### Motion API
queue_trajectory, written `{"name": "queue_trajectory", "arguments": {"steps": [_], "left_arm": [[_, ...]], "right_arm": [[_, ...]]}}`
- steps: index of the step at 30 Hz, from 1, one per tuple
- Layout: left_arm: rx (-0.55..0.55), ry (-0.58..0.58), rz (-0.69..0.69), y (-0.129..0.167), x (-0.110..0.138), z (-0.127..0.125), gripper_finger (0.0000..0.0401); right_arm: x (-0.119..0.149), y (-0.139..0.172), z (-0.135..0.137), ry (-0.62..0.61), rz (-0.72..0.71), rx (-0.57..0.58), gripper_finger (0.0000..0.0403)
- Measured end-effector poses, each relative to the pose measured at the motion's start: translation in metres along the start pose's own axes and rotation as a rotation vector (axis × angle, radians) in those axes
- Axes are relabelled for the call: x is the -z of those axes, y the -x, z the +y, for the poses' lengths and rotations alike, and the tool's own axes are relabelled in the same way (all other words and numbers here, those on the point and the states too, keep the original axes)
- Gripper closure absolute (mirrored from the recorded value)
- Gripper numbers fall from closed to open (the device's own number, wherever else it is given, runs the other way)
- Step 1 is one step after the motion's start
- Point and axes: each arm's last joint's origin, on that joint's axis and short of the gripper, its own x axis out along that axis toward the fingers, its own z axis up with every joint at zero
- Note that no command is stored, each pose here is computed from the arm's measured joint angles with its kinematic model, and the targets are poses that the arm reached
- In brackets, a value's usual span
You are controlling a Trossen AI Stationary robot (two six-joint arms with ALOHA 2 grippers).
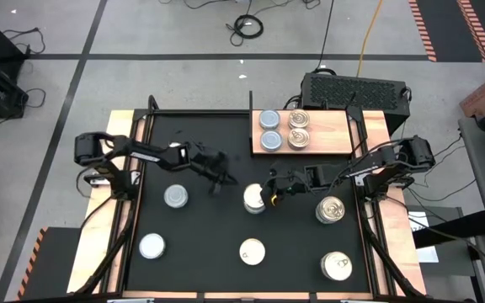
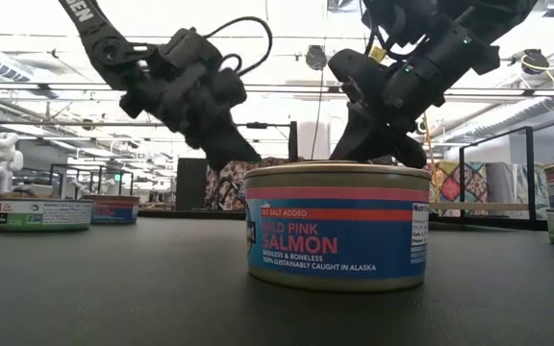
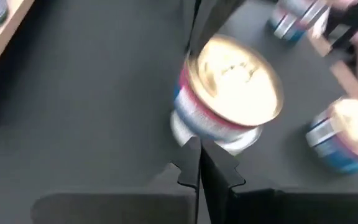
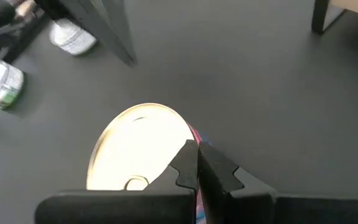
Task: Stack canned seafood by type on shelf
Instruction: Stack the blue pink tuna can on top of the other blue pink tuna can on the shelf
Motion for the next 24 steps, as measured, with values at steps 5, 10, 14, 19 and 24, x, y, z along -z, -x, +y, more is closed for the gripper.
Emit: {"name": "queue_trajectory", "arguments": {"steps": [5,10,14,19,24], "left_arm": [[0.083,0.288,-0.066,0.009,-0.012,0.001,0.0336],[0.093,0.500,-0.066,0.004,-0.016,0.004,0.0279],[0.100,0.523,-0.096,-0.003,-0.032,0.003,0.0250],[0.051,0.559,-0.083,-0.014,-0.037,0.003,0.0240],[-0.011,0.589,-0.051,-0.023,-0.029,0.011,0.0239]], "right_arm": [[0.001,0.000,0.000,0.037,0.001,0.002,0.0403],[0.001,0.000,0.001,0.071,-0.013,0.014,0.0403],[0.001,0.000,0.001,0.090,-0.013,0.013,0.0403],[0.001,0.000,0.001,0.095,-0.015,0.010,0.0403],[0.001,0.000,0.001,0.099,-0.015,0.010,0.0403]]}}
